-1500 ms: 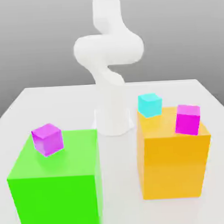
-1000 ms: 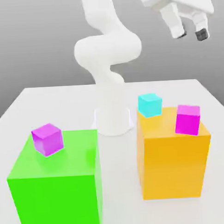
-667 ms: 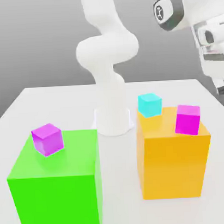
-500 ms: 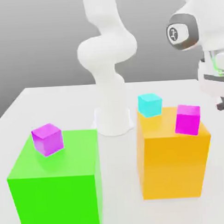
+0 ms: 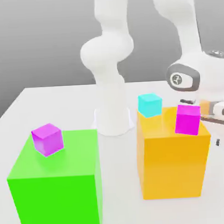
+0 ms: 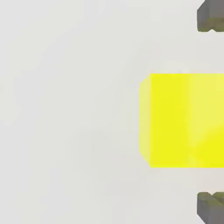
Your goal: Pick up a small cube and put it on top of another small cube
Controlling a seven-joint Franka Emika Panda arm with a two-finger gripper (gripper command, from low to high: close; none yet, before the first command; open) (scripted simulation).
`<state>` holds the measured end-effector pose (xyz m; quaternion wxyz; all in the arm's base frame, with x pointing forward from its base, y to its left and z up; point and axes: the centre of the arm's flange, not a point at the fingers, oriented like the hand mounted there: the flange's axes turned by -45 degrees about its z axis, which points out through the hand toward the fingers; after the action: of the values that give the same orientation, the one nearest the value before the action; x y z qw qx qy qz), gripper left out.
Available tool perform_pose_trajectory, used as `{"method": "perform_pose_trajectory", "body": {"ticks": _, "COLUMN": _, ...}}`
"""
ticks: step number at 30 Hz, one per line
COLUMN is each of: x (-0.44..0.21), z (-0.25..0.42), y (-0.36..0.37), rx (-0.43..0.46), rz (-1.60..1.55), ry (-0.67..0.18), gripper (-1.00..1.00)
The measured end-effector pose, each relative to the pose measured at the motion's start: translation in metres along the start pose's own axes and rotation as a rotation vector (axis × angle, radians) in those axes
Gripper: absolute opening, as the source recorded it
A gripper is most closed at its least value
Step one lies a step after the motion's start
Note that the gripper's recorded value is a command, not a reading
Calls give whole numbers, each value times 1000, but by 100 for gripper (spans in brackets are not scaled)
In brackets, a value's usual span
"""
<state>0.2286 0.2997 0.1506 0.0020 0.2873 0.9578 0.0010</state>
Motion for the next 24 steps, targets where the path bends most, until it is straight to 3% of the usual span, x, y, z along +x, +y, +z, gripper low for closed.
{"method": "perform_pose_trajectory", "body": {"ticks": 1, "x": 0, "z": 9, "y": -1, "rx": 1, "rz": 1, "ry": 1, "gripper": 0}}
{"method": "perform_pose_trajectory", "body": {"ticks": 2, "x": 1, "z": 15, "y": -2, "rx": 2, "rz": 2, "ry": 2, "gripper": -100}}
{"method": "perform_pose_trajectory", "body": {"ticks": 9, "x": 1, "z": 16, "y": -2, "rx": 5, "rz": 2, "ry": 3, "gripper": -100}}
{"method": "perform_pose_trajectory", "body": {"ticks": 16, "x": 0, "z": -38, "y": -1, "rx": 3, "rz": 1, "ry": 2, "gripper": -100}}
{"method": "perform_pose_trajectory", "body": {"ticks": 24, "x": 16, "z": -92, "y": 18, "rx": 104, "rz": 94, "ry": 41, "gripper": -100}}
